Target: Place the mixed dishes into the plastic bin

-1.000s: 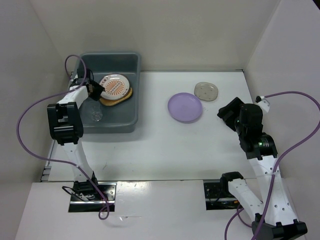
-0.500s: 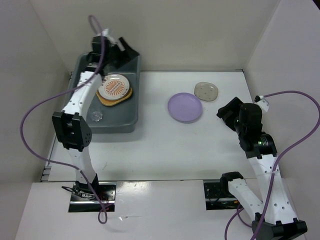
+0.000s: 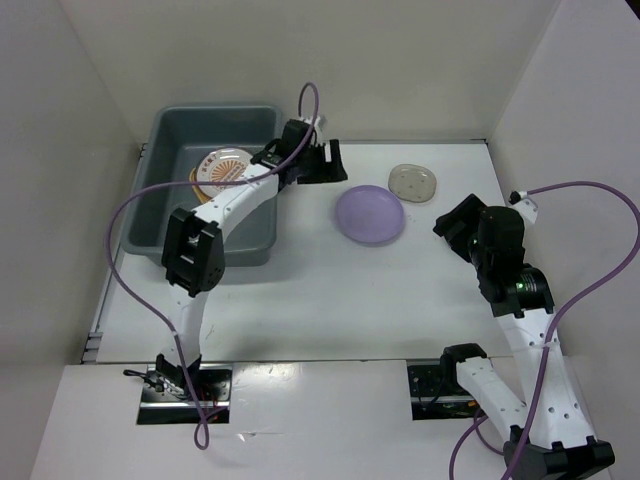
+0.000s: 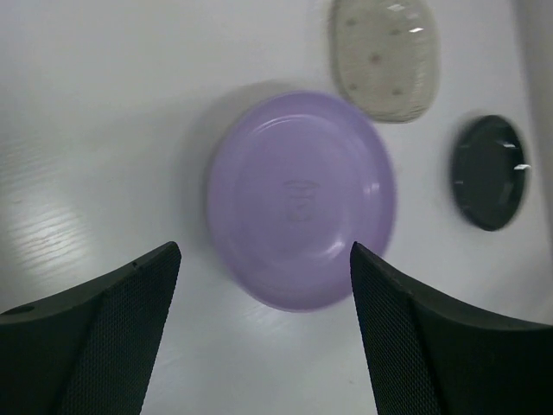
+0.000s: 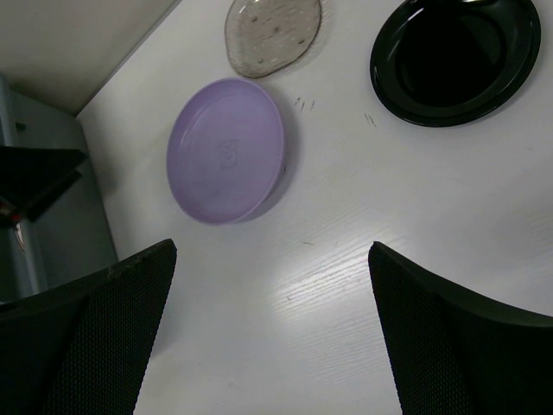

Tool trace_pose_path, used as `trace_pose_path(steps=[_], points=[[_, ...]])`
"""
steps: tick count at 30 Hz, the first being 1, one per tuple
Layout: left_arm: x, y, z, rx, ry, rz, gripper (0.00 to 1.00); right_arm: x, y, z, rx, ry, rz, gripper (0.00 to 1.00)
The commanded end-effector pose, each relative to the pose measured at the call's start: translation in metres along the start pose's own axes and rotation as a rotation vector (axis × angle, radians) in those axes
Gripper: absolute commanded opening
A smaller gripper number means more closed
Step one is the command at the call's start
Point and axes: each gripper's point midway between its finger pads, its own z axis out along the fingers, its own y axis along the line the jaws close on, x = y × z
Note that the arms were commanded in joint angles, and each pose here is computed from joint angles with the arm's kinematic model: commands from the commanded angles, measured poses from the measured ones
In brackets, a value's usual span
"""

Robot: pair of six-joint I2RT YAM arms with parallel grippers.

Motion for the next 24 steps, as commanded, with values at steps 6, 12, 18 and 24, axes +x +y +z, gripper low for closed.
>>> trace_pose_path(steps=[6, 12, 18, 24], points=[[0.055, 0.035, 0.057, -0.195, 0.069, 0.070, 0.86, 0.002, 0.002, 0.000, -0.010, 0.002, -0.013, 0.97], [0.083, 0.056, 0.078, -0.256, 0.122, 0.075, 0.86, 0.001, 0.001, 0.001, -0.004, -0.004, -0.013, 0.97], [0.098, 0.066, 0.087, -0.273, 0.151, 0.062, 0.68, 0.001, 0.001, 0.001, -0.004, -0.004, -0.004, 0.97], [0.105, 0.072, 0.090, -0.291, 0.162, 0.054, 0.41, 0.001, 0.001, 0.001, -0.004, -0.004, -0.004, 0.97]])
